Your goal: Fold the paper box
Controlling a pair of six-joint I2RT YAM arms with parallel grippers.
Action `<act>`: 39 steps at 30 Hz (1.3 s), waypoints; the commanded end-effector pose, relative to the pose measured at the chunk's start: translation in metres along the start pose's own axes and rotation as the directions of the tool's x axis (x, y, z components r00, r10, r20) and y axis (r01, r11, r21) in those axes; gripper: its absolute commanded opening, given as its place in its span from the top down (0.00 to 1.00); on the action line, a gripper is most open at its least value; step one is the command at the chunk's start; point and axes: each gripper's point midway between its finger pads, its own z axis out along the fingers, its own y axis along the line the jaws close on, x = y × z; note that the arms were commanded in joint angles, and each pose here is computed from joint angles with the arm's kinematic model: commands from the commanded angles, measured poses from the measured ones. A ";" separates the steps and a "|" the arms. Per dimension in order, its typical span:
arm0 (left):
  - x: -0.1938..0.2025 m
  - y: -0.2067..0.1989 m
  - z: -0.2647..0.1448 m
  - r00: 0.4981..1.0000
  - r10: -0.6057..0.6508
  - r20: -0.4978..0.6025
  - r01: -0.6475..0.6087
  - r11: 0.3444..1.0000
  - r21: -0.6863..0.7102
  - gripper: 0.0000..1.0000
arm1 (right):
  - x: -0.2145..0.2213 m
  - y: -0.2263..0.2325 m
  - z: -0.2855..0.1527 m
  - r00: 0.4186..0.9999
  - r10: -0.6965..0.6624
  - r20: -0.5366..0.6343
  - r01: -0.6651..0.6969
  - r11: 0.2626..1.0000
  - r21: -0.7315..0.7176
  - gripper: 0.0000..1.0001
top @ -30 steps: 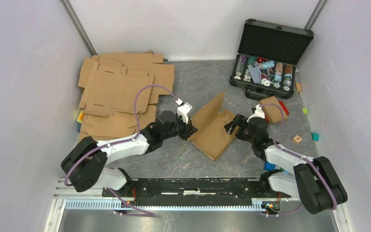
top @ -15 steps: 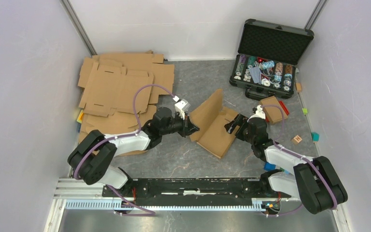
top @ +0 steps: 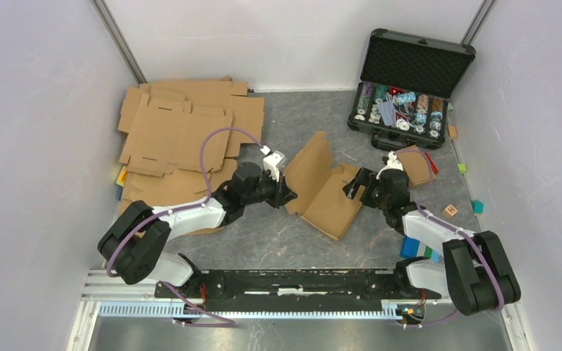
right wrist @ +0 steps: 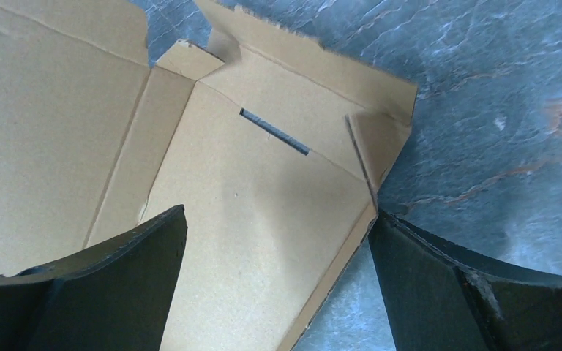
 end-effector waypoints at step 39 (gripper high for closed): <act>-0.007 -0.007 -0.008 0.994 0.106 0.014 -0.105 0.994 -0.038 0.85 | -0.040 0.018 -0.004 0.994 0.109 -0.002 -0.101 0.914 -0.393 0.21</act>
